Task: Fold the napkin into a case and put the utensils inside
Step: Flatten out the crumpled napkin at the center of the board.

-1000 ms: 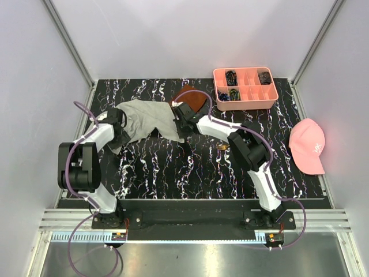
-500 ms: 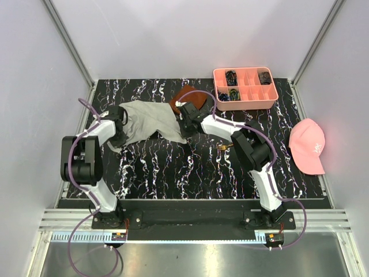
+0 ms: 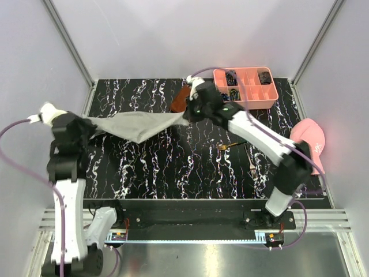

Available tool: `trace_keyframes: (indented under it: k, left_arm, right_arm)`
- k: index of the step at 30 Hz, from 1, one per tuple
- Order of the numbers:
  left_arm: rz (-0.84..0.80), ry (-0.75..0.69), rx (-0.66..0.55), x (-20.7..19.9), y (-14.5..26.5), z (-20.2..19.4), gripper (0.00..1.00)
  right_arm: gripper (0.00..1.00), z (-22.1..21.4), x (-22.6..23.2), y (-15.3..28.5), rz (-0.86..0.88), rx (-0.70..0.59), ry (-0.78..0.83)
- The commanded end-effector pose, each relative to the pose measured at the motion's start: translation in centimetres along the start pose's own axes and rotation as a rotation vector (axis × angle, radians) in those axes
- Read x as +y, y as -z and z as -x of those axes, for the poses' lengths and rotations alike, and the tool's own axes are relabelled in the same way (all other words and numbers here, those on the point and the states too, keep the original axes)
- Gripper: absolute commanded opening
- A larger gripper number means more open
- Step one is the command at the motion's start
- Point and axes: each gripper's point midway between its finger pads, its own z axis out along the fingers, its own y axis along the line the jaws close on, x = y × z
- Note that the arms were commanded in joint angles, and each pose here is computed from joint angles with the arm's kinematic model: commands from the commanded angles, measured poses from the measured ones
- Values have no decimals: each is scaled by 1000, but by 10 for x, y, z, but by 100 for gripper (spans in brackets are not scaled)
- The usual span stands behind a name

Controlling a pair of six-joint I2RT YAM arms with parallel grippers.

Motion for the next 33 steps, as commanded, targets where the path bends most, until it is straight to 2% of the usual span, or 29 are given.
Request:
trace_keyframes:
  k: [1, 2, 4, 5, 11, 14, 16, 20, 24, 27, 29, 30, 31, 32, 33]
  left_arm:
    - [-22, 101, -218, -6, 68, 69, 0]
    - [-27, 127, -302, -10, 92, 98, 0]
    - [13, 133, -344, -3, 116, 115, 0]
    - [21, 167, -434, -1, 143, 142, 0]
    - [-15, 241, -647, 12, 230, 201, 0]
    - [-66, 255, -662, 12, 241, 208, 0]
    - [-124, 250, -671, 3, 240, 211, 0]
    - [-114, 185, -617, -19, 192, 196, 0]
    - [-42, 115, -551, -39, 127, 176, 0]
    - [46, 18, -444, -56, 48, 144, 0]
    - [89, -9, -385, -53, 5, 128, 0]
    - [136, -1, -307, -49, -36, 109, 0]
    - [151, 17, -256, -46, -58, 99, 0]
    - [123, 28, -175, -50, -81, 84, 0]
    - [191, 33, -93, -35, -123, 61, 0]
  right_arm:
    - [0, 53, 34, 93, 128, -194, 61]
    - [0, 62, 41, 120, 152, -250, 76]
    - [0, 68, 53, 150, 209, -295, 97]
    - [0, 73, 60, 178, 243, -350, 110]
    - [0, 68, 99, 283, 476, -522, 206]
    - [0, 62, 112, 311, 572, -574, 209]
    - [0, 64, 113, 313, 577, -585, 187]
    - [0, 75, 95, 274, 459, -545, 80]
    - [0, 87, 49, 218, 200, -493, -34]
    - [0, 89, 17, 171, 121, -426, -98]
    - [0, 91, -2, 137, 90, -396, -129]
    - [0, 92, -8, 126, 82, -386, -139]
    - [0, 98, -15, 116, 73, -392, -148]
    - [0, 89, -27, 88, 46, -343, -158]
    - [0, 87, -33, 76, 33, -328, -163]
